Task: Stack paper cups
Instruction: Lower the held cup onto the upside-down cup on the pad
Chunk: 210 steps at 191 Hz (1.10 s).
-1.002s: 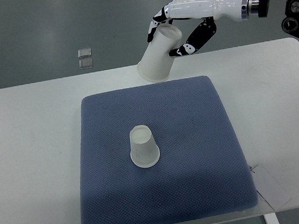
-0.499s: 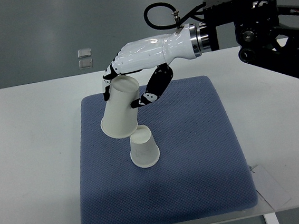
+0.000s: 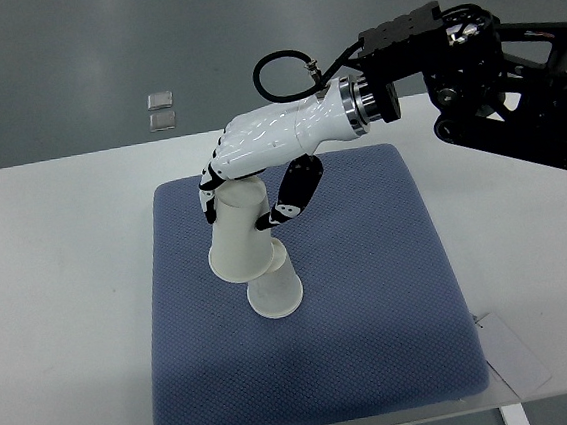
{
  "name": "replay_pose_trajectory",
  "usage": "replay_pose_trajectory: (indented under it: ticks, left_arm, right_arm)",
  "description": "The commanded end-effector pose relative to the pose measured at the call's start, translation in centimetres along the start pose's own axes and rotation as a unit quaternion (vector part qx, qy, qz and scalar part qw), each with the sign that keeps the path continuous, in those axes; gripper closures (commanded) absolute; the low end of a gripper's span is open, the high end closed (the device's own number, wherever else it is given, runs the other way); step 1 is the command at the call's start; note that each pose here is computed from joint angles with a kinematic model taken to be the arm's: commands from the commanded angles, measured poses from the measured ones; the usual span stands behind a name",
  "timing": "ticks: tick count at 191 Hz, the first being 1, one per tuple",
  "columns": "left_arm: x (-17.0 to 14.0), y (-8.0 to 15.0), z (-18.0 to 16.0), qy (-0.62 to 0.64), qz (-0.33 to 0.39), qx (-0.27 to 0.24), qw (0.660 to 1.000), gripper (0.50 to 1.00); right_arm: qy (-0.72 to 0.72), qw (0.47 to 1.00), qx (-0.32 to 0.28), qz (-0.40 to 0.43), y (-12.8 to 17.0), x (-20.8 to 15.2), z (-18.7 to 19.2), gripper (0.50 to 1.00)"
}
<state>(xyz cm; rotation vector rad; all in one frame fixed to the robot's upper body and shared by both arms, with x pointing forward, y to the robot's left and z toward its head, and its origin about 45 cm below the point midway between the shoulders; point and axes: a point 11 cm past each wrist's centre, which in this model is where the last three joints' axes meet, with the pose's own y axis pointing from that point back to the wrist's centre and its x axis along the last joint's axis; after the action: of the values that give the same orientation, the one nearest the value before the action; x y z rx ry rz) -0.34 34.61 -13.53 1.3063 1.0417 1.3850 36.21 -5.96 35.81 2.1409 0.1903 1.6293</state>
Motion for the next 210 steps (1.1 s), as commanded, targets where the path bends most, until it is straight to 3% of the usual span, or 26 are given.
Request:
replay_pose_trajectory:
  ticks: [1,104,121,144,187,194,196,201,210]
  left_arm:
    - [0.0,0.0,0.0,0.000,0.000,0.000,1.000,0.500]
    - [0.0,0.0,0.0,0.000,0.000,0.000,1.000,0.500]
    - [0.0,0.0,0.0,0.000,0.000,0.000,1.000,0.500]
    - [0.0,0.0,0.0,0.000,0.000,0.000,1.000,0.500]
    - [0.0,0.0,0.0,0.000,0.000,0.000,1.000,0.500]
    - [0.0,0.0,0.0,0.000,0.000,0.001,1.000,0.500]
    - [0.0,0.0,0.0,0.000,0.000,0.000,1.000,0.500]
    - [0.0,0.0,0.0,0.000,0.000,0.000,1.000,0.500]
    - [0.0,0.0,0.0,0.000,0.000,0.000,1.000,0.500]
  right_arm:
    - [0.003,1.000,-0.003,-0.001,0.0,-0.1,0.1,1.000]
    - [0.008,1.000,-0.014,-0.016,0.1,-1.7,0.8,0.989]
    - [0.008,1.000,-0.015,-0.014,0.0,-2.0,0.9,0.942]
    - [0.002,1.000,-0.018,-0.012,-0.1,-2.7,1.2,0.808]
    - [-0.010,1.000,-0.020,-0.004,-0.1,-3.8,1.5,0.732]
    - [-0.011,1.000,-0.021,-0.004,0.0,-3.9,1.6,0.693]
    - [-0.012,1.000,-0.021,-0.004,0.0,-3.9,1.6,0.656]
    - [-0.013,1.000,-0.023,-0.004,0.1,-3.9,1.7,0.624]
    - [-0.015,1.000,-0.024,-0.004,0.2,-3.9,1.8,0.587]
